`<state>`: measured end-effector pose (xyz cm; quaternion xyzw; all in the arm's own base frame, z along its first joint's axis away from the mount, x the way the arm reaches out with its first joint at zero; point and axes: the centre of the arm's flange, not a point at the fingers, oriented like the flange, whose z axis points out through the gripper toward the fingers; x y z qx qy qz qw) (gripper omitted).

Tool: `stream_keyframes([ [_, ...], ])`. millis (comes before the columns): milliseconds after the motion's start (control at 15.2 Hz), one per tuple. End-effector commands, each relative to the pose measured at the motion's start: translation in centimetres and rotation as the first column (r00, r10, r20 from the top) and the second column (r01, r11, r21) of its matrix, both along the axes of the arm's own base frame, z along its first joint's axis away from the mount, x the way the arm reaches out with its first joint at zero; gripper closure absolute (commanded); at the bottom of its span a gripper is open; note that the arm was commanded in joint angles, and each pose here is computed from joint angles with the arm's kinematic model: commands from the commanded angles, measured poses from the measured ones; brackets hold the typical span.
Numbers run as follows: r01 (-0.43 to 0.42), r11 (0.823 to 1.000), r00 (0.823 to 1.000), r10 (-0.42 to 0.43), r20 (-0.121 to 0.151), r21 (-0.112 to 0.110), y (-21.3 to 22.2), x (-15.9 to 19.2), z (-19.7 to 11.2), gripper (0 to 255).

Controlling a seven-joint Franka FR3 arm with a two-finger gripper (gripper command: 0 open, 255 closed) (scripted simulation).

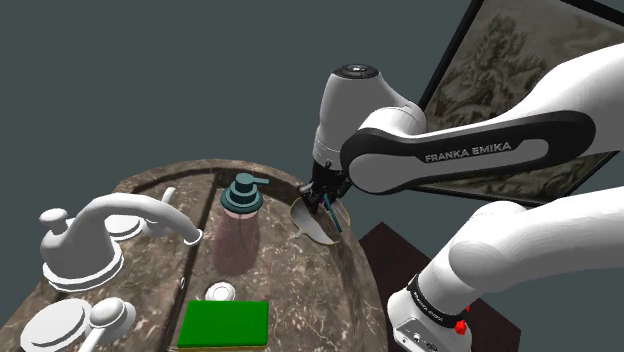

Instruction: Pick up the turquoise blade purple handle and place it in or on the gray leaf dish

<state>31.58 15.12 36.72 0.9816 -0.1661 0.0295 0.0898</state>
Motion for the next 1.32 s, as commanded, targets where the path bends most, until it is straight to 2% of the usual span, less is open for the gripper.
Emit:
stream_keyframes([
  [0,0.011,1.0,1.0,-0.012,-0.02,-0.006,-1.1,-0.3,-2.1,255],
  [264,0.011,1.0,1.0,-0.012,-0.02,-0.006,-1.1,-0.3,-2.1,255],
  [330,0.012,1.0,1.0,-0.012,-0.02,-0.006,-1.2,-0.8,-2.2,0],
  [660,0.011,1.0,1.0,-0.012,-0.02,-0.006,-1.1,-0.3,-2.1,0],
  [924,0.011,1.0,1.0,-0.012,-0.02,-0.006,-0.1,-0.3,2.9,0],
  [1254,0.011,1.0,1.0,-0.012,-0.02,-0.006,-0.1,-0.3,2.9,0],
])
